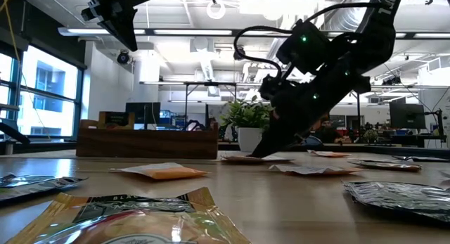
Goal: Pick & Place Tea
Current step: Put the yellow tea bag into the left section of the wooden organizer
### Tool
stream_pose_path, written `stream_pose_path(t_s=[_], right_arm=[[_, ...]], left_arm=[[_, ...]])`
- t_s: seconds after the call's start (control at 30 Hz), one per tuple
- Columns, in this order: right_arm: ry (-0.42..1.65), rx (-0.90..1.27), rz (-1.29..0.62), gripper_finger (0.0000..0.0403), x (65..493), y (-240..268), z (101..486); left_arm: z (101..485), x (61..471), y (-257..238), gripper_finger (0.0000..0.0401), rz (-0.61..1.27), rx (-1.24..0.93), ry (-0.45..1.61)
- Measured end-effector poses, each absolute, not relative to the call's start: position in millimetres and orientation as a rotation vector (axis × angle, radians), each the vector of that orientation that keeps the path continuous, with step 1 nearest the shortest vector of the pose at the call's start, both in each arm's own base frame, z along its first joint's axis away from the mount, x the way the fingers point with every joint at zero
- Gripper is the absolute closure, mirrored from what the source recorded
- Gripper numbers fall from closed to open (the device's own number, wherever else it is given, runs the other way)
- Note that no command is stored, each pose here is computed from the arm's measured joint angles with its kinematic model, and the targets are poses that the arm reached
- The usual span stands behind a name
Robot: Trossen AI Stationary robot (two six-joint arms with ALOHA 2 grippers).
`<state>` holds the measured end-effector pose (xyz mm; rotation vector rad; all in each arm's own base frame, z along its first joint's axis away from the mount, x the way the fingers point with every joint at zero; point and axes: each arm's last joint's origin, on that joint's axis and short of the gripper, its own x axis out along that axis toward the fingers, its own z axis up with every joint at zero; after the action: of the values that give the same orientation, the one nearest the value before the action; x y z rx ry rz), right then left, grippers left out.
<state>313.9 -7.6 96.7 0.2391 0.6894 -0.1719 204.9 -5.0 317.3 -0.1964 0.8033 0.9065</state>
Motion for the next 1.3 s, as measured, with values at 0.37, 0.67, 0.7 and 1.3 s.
stream_pose_path(t_s=[0.37,0.67,0.7,1.3], right_arm=[[0.607,0.303,-0.086,0.04,317.3,-1.3,112.3],[0.185,0.242,0.026,0.0401,340.7,12.2,167.4],[0.168,0.216,0.006,0.0402,347.1,11.1,173.1],[0.276,-0.09,-0.14,0.0403,497.5,-21.0,187.9]], left_arm=[[317.7,204.9,-4.9,0.0401,0.908,-0.196,0.801],[318.9,205.0,-3.7,0.0401,0.947,-0.163,0.766],[319.5,204.8,-3.3,0.0401,0.96,-0.151,0.755],[349.1,201.7,-0.7,0.0401,0.99,-0.044,0.659]])
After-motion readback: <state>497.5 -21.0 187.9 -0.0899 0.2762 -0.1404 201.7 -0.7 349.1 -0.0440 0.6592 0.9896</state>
